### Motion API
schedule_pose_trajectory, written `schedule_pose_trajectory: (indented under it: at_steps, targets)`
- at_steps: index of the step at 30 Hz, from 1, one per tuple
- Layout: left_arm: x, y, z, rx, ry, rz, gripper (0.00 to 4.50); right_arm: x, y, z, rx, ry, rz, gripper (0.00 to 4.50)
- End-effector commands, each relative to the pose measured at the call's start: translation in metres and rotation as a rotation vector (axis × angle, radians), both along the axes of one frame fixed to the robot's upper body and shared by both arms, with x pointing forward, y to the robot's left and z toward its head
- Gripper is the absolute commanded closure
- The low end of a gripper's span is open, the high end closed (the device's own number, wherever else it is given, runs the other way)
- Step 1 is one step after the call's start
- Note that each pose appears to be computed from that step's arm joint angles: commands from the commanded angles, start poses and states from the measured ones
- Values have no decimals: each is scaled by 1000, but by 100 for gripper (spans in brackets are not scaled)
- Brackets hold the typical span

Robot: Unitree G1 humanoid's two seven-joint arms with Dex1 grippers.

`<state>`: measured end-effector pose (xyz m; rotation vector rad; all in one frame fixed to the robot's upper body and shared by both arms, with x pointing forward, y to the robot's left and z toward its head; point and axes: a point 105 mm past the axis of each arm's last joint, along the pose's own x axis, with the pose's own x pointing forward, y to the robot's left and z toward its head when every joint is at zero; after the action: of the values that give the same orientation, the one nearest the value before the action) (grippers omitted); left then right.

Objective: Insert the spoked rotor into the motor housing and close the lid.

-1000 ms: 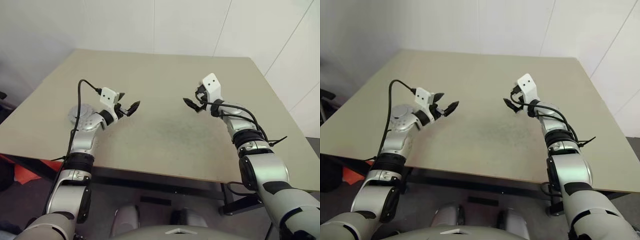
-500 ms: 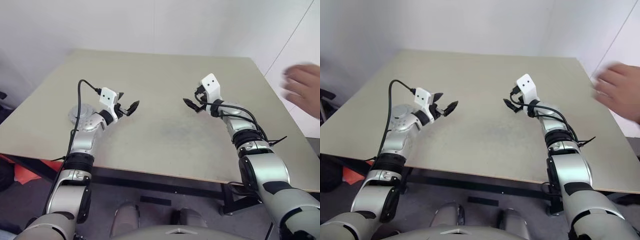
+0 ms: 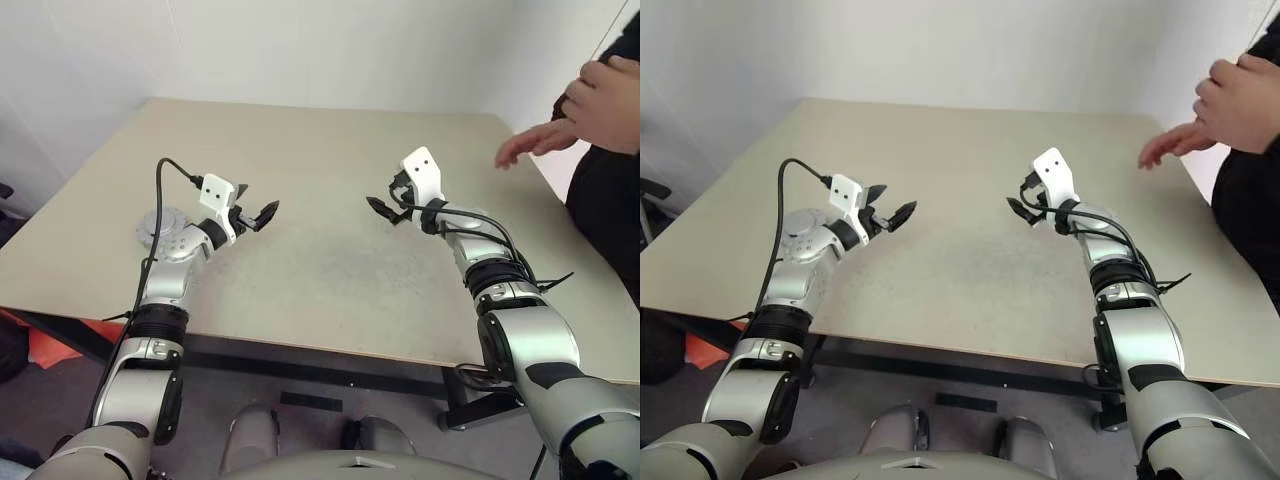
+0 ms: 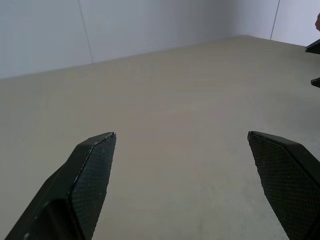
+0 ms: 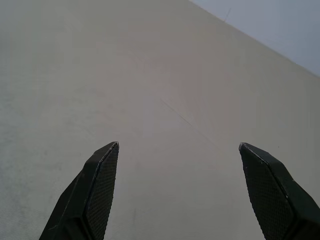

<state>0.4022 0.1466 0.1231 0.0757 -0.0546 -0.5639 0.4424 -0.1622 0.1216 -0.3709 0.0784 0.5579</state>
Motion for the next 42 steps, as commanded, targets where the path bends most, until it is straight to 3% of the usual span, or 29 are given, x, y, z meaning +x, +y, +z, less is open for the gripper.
schedule_pose_trajectory:
  at_steps: [1, 42]
  targets:
    - [2, 0, 18, -8, -64, -3, 3, 5, 4, 19, 2, -61, 10, 14]
    - [3, 0, 17, -10, -63, 2, 3, 4, 3, 18, -5, -59, 9, 14]
